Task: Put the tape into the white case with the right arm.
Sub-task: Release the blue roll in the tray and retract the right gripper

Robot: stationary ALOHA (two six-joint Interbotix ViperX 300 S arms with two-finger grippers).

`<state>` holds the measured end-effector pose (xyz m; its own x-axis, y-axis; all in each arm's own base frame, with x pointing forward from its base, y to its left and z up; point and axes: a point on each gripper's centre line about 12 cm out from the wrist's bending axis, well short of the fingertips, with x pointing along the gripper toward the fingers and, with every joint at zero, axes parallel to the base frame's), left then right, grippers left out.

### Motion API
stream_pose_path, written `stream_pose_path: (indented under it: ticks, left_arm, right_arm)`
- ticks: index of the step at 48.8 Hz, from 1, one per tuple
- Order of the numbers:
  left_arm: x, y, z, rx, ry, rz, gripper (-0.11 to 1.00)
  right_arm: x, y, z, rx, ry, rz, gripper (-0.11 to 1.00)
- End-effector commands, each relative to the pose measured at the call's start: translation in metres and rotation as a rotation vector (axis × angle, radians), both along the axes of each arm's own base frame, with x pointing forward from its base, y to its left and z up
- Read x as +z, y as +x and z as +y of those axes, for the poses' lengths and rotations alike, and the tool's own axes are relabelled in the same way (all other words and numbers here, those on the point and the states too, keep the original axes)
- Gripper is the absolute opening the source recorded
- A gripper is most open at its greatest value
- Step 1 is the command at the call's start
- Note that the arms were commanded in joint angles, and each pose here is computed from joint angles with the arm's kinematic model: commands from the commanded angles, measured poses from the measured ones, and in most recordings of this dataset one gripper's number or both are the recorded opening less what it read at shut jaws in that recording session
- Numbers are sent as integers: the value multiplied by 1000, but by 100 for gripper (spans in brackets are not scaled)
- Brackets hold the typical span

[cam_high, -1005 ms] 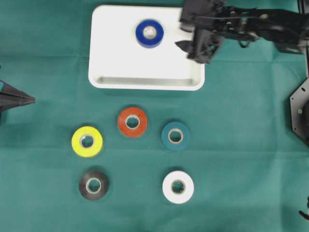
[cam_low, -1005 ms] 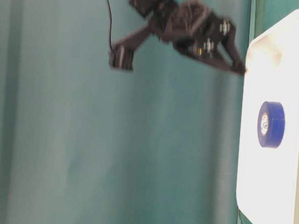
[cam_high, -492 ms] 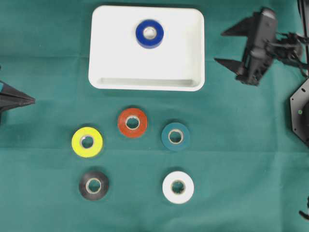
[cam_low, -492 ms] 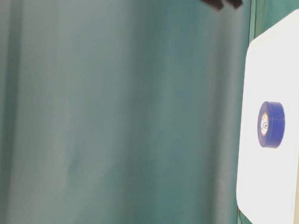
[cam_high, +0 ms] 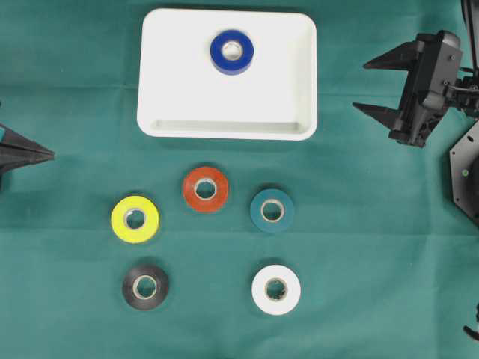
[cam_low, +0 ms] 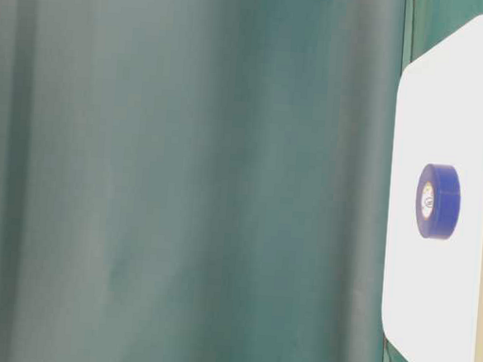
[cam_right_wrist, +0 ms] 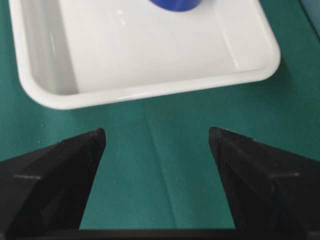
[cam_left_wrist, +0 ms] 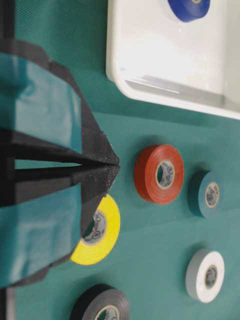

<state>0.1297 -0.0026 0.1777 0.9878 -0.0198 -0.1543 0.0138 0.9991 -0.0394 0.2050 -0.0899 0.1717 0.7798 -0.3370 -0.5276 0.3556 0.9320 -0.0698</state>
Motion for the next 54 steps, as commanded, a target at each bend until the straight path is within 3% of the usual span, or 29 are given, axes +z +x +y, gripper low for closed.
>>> stream_pose_path:
  ticks: [1,26,54]
  left_arm:
    - [5,1,0,-1,0,-14,0]
    - [5,1,0,-1,0,-14,0]
    - [5,1,0,-1,-2,-14,0]
  right_arm:
    - [6,6,5,31,-8,-23,52]
    - [-7,13,68,312,7,14,52]
    - [-7,25,76,354,8,8,52]
